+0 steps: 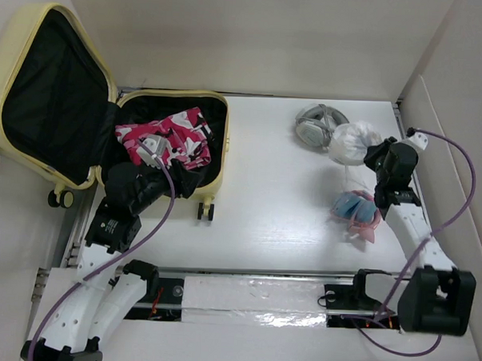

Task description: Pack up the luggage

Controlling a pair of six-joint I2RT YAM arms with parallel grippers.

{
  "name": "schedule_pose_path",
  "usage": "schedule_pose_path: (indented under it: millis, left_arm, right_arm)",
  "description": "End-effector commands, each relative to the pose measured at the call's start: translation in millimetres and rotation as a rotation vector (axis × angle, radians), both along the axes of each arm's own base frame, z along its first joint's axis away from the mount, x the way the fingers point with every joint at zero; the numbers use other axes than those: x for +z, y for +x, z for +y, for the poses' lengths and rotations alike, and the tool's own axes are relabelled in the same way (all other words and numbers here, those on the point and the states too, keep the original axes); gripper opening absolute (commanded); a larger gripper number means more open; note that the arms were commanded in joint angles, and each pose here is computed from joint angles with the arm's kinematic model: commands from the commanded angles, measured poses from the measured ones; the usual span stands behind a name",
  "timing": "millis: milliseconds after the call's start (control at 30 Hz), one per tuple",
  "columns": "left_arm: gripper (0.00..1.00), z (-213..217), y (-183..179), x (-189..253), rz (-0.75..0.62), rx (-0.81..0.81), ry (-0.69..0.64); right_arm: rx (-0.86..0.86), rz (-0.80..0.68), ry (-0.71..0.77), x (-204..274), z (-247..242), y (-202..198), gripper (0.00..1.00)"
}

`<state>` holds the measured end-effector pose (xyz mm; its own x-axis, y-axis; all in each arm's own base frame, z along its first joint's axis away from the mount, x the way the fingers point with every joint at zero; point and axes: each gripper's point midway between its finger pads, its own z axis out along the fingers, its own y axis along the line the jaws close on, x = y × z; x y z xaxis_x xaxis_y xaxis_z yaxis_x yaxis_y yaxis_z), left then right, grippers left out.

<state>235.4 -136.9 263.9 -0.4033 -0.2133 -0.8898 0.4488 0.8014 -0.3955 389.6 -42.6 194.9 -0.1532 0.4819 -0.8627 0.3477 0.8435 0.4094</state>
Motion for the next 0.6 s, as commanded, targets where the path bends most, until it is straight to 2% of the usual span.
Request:
schedule_pose_path:
  millis: [0,67,100,167,200,233,300,333,367,400,433,467,500,533,567]
  left_arm:
    - [0.57,9,4,29,-0.068,0.063,-0.008]
    - [0.56,19,9,31,-0.063,0.127,0.000]
    - [0.56,23,10,32,-0.065,0.158,0.001]
    - [0.56,28,9,35,-0.075,0.186,-0.008]
    - [0.56,30,8,37,-0.082,0.197,-0.012]
    - [0.56,34,8,40,-0.094,0.220,-0.014]
    - [0.55,39,9,41,-0.092,0.254,-0.017]
    - [0.55,42,8,43,-0.099,0.269,-0.018]
    - [0.55,43,7,44,-0.105,0.273,-0.022]
    - [0.55,44,6,45,-0.113,0.277,-0.024]
    - [0.55,46,5,47,-0.123,0.289,-0.028]
    - [0.55,48,5,48,-0.124,0.297,-0.029]
    - [0.55,49,6,48,-0.123,0.307,-0.028]
    - [0.55,50,6,47,-0.122,0.312,-0.025]
    - [0.55,50,5,48,-0.124,0.313,-0.028]
  right_arm:
    - [0.153,-0.262,-0.030,96,58,-2,0.00]
    - [0.274,-0.287,-0.027,110,98,-4,0.00]
    - [0.371,-0.319,-0.018,127,136,-7,0.00]
    - [0.483,-0.303,-0.024,125,181,1,0.00]
    - [0.537,-0.336,-0.018,144,204,4,0.00]
    - [0.639,-0.339,-0.009,148,245,-3,0.00]
    - [0.743,-0.295,-0.025,129,297,10,0.00]
    - [0.829,-0.347,-0.010,157,337,2,0.00]
    - [0.877,-0.337,-0.020,156,360,2,0.00]
    - [0.930,-0.275,-0.039,127,391,11,0.00]
    - [0.969,-0.330,-0.029,154,415,10,0.00]
    - [1.031,-0.310,-0.046,147,445,-3,0.00]
    - [1.058,-0.252,-0.072,117,468,3,0.00]
    - [1.063,-0.285,-0.070,134,484,4,0.00]
    - [1.083,-0.264,-0.087,123,499,-3,0.00]
